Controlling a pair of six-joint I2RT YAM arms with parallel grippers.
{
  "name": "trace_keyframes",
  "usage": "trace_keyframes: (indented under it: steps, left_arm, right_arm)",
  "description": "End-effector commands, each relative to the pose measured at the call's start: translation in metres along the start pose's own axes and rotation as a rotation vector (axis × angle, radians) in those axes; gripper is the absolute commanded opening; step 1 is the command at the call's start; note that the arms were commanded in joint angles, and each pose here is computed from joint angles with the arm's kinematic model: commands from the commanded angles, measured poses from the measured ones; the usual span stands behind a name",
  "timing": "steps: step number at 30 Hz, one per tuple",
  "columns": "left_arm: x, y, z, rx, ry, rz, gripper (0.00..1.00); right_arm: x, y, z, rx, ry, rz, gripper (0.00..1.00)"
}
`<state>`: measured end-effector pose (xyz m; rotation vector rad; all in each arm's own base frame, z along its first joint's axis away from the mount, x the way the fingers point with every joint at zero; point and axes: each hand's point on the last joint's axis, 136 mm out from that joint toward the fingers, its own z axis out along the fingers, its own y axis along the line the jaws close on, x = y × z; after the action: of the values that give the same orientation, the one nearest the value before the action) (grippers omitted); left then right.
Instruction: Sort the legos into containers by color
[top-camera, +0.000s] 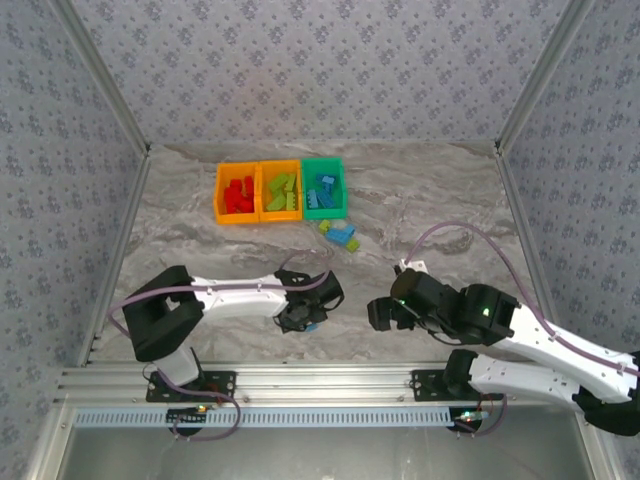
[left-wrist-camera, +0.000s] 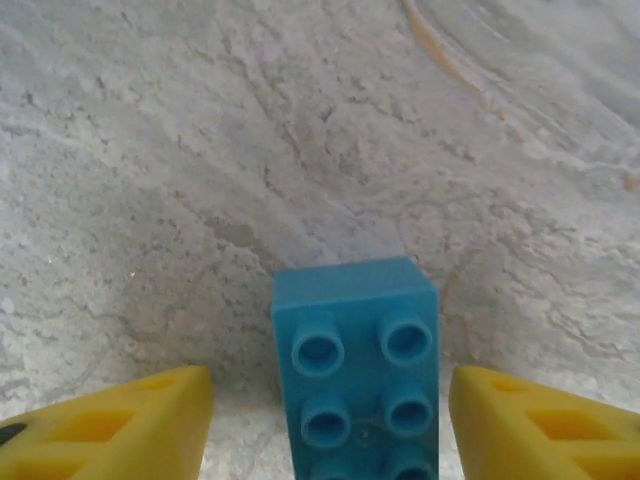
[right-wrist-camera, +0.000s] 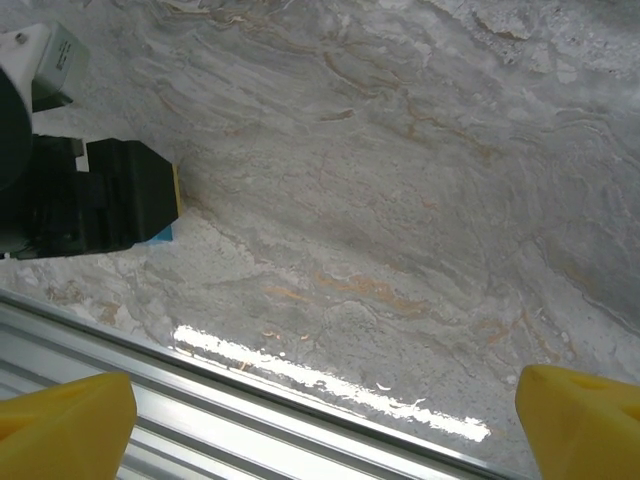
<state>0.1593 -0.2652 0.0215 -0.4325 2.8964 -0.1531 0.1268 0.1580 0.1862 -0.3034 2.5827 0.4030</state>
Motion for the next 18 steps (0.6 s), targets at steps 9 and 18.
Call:
trace_keyframes:
  steps: [9, 18]
  left_arm:
    - [-0.017, -0.002, -0.013, 0.037, -0.007, -0.001, 0.2]
    - [-0.169, -0.026, -0.131, 0.147, -0.404, 0.054, 0.17]
  right_arm:
    - [0.009, 0.047, -0.005, -0.216, 0.044, -0.069, 1.0]
    - [-0.023, 0.05, -0.027, -0.206, -0.086, -0.068, 1.0]
